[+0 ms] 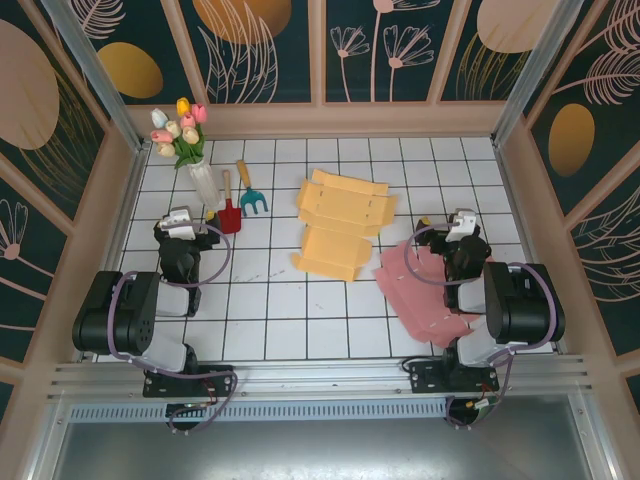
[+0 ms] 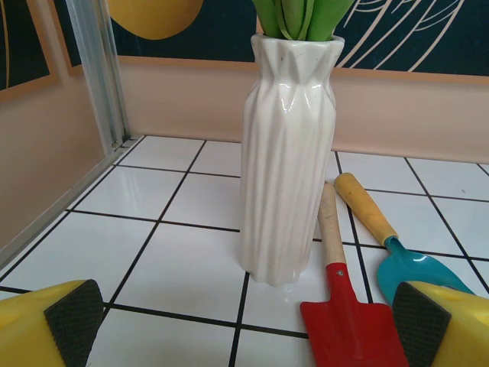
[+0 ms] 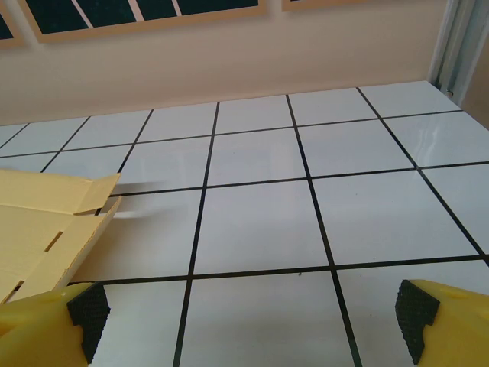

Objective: Fold the paper box

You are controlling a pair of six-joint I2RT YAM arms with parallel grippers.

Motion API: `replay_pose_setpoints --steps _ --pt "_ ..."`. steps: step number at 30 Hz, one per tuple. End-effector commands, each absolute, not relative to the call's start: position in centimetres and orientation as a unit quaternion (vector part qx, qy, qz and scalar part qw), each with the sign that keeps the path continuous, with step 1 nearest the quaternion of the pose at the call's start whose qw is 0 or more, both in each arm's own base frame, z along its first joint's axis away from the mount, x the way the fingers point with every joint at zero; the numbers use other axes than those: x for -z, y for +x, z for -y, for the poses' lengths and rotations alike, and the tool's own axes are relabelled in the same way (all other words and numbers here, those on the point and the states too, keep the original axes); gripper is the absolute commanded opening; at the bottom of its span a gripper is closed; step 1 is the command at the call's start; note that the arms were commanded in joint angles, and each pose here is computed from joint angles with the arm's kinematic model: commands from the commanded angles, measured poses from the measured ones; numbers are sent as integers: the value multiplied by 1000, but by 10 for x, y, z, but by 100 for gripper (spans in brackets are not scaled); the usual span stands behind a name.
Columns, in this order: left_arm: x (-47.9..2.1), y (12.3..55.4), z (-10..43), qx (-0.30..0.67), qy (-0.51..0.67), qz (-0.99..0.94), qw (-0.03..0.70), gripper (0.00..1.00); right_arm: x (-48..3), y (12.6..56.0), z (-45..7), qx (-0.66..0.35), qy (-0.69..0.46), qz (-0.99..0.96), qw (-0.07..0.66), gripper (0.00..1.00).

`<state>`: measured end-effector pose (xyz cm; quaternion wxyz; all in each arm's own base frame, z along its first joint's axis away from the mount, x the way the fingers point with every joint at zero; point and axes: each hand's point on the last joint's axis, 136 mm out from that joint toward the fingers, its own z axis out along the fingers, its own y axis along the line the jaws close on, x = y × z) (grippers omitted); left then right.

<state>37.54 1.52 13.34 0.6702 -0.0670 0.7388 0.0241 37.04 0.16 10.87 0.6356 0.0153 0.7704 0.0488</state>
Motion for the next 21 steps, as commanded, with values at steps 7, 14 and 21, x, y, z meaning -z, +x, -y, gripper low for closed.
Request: replay_pose_setpoints --steps 7,14,21 --pt "-137 376 -14 -23 -58 -735 675 99 -120 377 0 -52 22 -757 651 99" --pt "-136 376 -14 -22 -58 -737 674 99 -120 377 1 -53 23 -757 650 99" --pt "-136 377 -15 -19 -60 -737 673 99 -120 378 8 -48 39 -758 649 99"
